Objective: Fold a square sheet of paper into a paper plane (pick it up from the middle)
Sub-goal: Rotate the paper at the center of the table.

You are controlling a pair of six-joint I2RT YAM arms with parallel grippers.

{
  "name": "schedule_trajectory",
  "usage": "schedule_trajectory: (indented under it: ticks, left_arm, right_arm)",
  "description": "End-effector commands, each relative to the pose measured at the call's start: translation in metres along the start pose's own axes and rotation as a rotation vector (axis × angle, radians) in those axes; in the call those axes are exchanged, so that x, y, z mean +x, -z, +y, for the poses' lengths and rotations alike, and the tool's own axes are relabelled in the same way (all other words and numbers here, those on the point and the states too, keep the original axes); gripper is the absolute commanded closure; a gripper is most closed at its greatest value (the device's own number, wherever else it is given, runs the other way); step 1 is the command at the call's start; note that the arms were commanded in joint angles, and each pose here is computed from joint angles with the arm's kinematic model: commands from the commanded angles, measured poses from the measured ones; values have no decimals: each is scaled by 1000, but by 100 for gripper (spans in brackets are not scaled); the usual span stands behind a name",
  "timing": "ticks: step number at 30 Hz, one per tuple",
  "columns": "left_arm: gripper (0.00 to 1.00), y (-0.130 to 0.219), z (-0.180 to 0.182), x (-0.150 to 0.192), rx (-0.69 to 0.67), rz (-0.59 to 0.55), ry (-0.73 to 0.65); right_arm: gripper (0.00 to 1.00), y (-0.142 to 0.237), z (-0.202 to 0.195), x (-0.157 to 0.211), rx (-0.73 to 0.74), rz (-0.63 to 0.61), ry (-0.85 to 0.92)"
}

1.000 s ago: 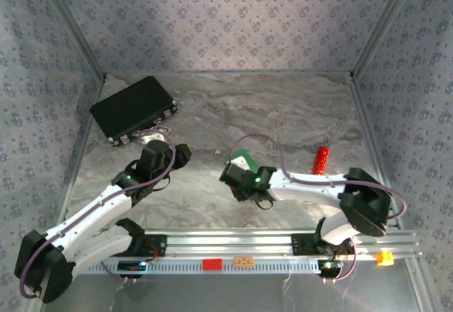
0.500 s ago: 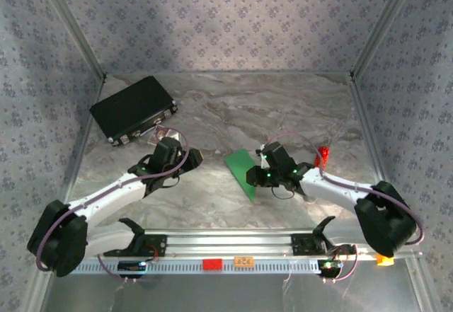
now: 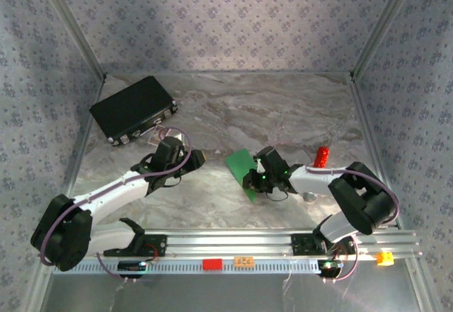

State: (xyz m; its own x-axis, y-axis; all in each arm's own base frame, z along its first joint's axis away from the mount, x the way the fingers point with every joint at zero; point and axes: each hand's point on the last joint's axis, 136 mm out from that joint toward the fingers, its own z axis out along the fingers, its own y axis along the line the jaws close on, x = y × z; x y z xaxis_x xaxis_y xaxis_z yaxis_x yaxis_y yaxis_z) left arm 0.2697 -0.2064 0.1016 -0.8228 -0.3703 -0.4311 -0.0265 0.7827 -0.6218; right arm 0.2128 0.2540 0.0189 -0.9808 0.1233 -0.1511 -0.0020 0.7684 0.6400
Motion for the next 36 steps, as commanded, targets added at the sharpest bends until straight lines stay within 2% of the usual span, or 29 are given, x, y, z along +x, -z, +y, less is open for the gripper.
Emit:
schedule_trajectory:
  ticks: [1, 8, 10, 14, 17, 22, 25, 30, 36]
  left_arm:
    - [53, 0, -18, -8, 48, -6, -3]
    - [54, -2, -20, -6, 55, 9, 0]
    - [55, -3, -21, -5, 63, 17, -2]
    - [59, -7, -29, -1, 97, 47, -8]
    - [64, -12, -37, 2, 129, 79, -15]
    - [73, -25, -61, 15, 215, 169, -49]
    - [78, -36, -81, 27, 265, 234, -76]
    - [85, -60, -102, 51, 294, 358, -93]
    - [90, -86, -105, 66, 276, 440, -53]
  right_arm:
    - [88, -10, -22, 7, 53, -33, -183]
    - [93, -12, -10, 5, 6, -205, -480]
    - [92, -10, -1, 4, -8, -249, -508]
    - [90, -2, 31, -4, -78, -252, -448]
    - [89, 14, 36, -12, -48, -290, -370]
    - [87, 46, 22, -19, 100, -303, -189]
    - [87, 58, -4, -20, 159, -283, -176]
    - [87, 61, -23, -17, 80, -263, -207]
    - [85, 65, -37, -11, 63, -259, -221]
